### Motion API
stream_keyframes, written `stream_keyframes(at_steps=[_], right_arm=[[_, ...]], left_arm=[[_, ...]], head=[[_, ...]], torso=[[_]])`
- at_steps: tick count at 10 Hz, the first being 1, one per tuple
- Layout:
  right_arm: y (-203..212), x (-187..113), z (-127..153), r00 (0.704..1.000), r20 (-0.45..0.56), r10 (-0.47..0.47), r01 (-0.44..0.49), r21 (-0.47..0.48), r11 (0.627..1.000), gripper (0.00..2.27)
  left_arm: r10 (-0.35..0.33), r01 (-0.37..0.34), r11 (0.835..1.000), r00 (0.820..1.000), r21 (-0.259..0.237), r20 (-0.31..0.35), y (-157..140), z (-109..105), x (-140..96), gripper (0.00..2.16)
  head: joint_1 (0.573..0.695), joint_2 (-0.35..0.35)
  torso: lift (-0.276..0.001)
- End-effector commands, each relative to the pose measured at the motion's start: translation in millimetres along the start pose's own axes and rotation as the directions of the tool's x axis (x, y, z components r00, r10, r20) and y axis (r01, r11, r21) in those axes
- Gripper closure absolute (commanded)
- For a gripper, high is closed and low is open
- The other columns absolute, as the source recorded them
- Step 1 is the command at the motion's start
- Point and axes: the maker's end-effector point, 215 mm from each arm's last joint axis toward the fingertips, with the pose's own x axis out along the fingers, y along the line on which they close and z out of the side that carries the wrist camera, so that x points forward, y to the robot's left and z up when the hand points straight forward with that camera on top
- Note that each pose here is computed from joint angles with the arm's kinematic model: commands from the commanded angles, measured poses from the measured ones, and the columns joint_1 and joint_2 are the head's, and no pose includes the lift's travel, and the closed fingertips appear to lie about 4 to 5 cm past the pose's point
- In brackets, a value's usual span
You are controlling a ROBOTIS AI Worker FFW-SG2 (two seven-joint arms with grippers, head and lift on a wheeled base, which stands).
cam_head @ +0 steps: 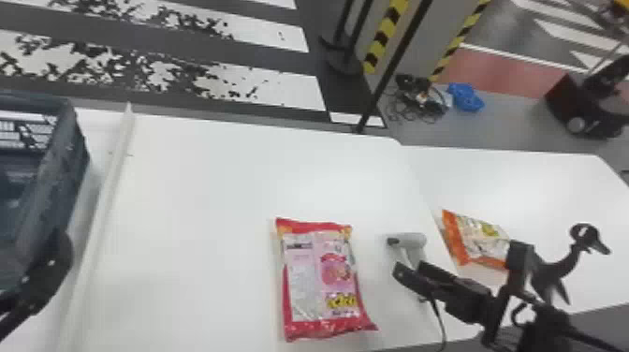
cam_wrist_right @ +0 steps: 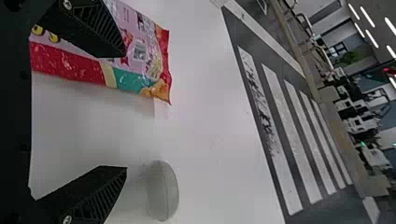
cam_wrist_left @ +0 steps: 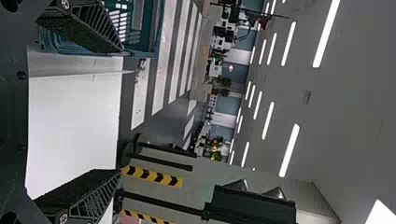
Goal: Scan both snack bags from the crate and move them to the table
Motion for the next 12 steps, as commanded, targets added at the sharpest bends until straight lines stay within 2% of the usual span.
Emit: stream_keyframes(at_steps=[1,4,5,9,11,12], right_arm=[[17,14,-21,0.991,-0.122,0.058,-0.051,0.055,0.997,0.07],[29,44,-36,0.970,-0.185,0.157,-0.135,0.126,0.983,0.07],[30,51,-42,0.965,-0.191,0.177,-0.149,0.149,0.978,0.07],[47,70,-69,0.943,-0.251,0.218,-0.187,0.141,0.972,0.06],[58,75,-74,0.930,-0.268,0.251,-0.220,0.140,0.965,0.07],[61,77,-77,0.925,-0.285,0.252,-0.225,0.126,0.966,0.39]], left_arm=[[0.001,-0.001,1.000,1.000,0.002,0.003,0,1,-1,0.07],[0.013,-0.013,1.000,1.000,0.012,0.010,6,3,-6,0.07],[0.015,-0.015,1.000,1.000,0.013,0.008,7,3,-6,0.07],[0.013,-0.013,1.000,1.000,0.015,0.009,8,3,-5,0.07],[0.015,-0.015,1.000,1.000,0.012,0.007,9,1,-5,0.07],[0.015,-0.015,1.000,1.000,0.012,0.007,9,1,-5,0.07]], head=[[0.695,-0.316],[0.695,-0.229],[0.695,-0.219],[0.695,-0.166],[0.695,-0.141],[0.695,-0.128]], torso=[[-0.087],[-0.087],[-0.087],[-0.087],[-0.087],[-0.087]])
